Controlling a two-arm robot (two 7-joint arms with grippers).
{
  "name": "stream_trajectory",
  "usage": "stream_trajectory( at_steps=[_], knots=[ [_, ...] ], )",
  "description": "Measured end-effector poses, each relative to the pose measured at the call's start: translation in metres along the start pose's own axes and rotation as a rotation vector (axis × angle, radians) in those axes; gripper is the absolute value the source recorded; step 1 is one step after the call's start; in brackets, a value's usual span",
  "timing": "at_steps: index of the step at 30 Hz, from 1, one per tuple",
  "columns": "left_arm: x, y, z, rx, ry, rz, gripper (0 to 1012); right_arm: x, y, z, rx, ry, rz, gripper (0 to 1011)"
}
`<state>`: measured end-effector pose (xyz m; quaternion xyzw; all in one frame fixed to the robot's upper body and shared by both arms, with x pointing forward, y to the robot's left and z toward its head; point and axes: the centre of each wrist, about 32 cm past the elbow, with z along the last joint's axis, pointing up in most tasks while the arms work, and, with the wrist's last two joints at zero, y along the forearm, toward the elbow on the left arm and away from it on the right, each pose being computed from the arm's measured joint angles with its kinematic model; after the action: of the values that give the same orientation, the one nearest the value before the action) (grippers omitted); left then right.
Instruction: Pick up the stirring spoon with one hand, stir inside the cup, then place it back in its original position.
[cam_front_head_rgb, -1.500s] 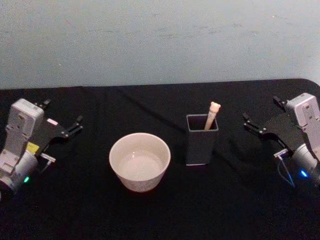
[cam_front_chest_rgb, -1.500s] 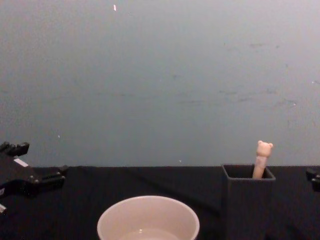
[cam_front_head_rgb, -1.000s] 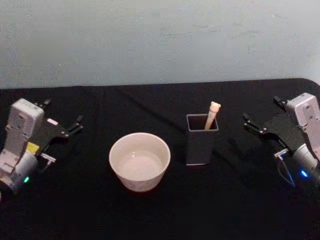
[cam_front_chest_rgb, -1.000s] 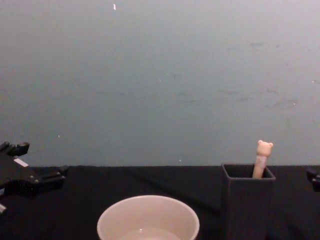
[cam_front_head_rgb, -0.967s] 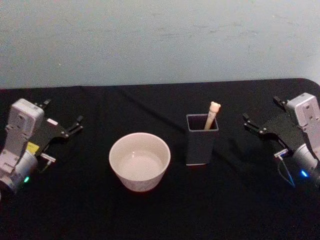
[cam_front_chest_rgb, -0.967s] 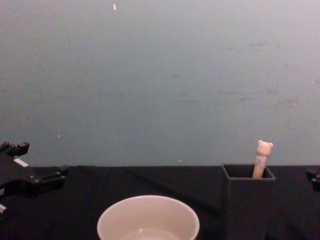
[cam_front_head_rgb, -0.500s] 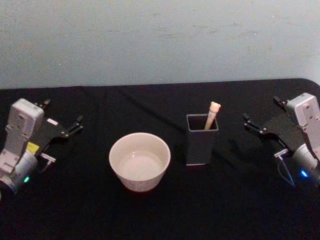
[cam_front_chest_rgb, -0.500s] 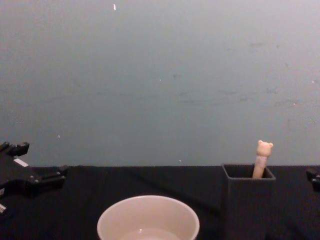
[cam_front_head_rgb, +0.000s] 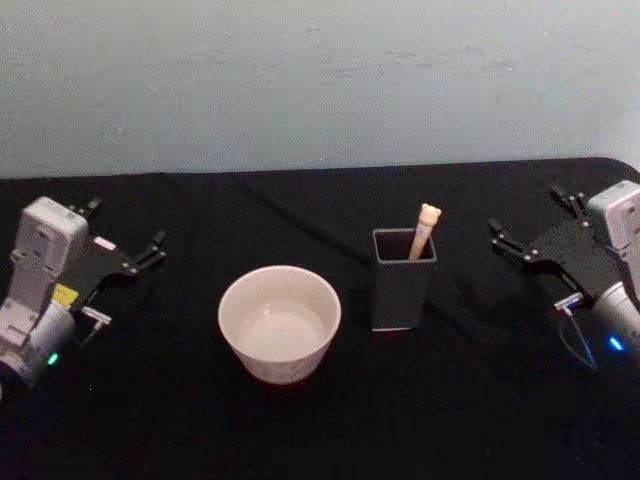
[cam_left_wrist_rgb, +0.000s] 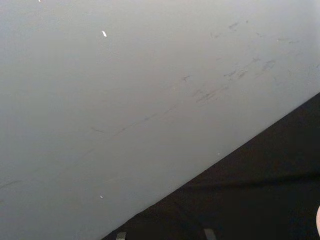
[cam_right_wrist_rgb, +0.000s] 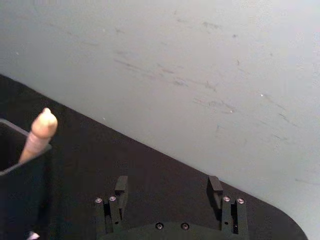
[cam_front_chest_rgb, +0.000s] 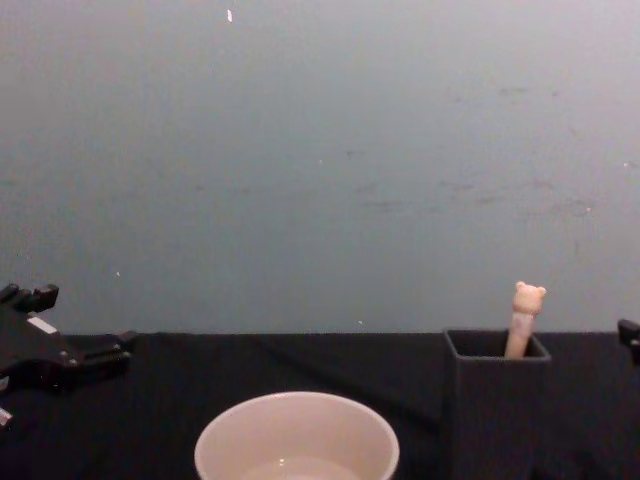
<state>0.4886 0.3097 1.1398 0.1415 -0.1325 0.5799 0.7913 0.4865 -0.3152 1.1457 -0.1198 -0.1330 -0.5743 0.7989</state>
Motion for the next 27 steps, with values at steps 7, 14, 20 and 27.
stream_trajectory(
  at_steps=[7, 14, 20, 27],
  knots=[
    [0.0, 0.0, 0.0, 0.0, 0.0, 0.0, 1001, 0.006, -0.014, 0.007, 0.021, 0.057, 0.054, 1002],
    [0.0, 0.0, 0.0, 0.0, 0.0, 0.0, 1001, 0.005, -0.031, 0.012, 0.032, 0.143, 0.161, 1002],
    [0.0, 0.0, 0.0, 0.0, 0.0, 0.0, 1001, -0.005, -0.034, 0.016, 0.05, 0.208, 0.247, 1002],
    [0.0, 0.0, 0.0, 0.0, 0.0, 0.0, 1001, -0.012, -0.021, 0.022, 0.071, 0.273, 0.292, 1002]
  ],
)
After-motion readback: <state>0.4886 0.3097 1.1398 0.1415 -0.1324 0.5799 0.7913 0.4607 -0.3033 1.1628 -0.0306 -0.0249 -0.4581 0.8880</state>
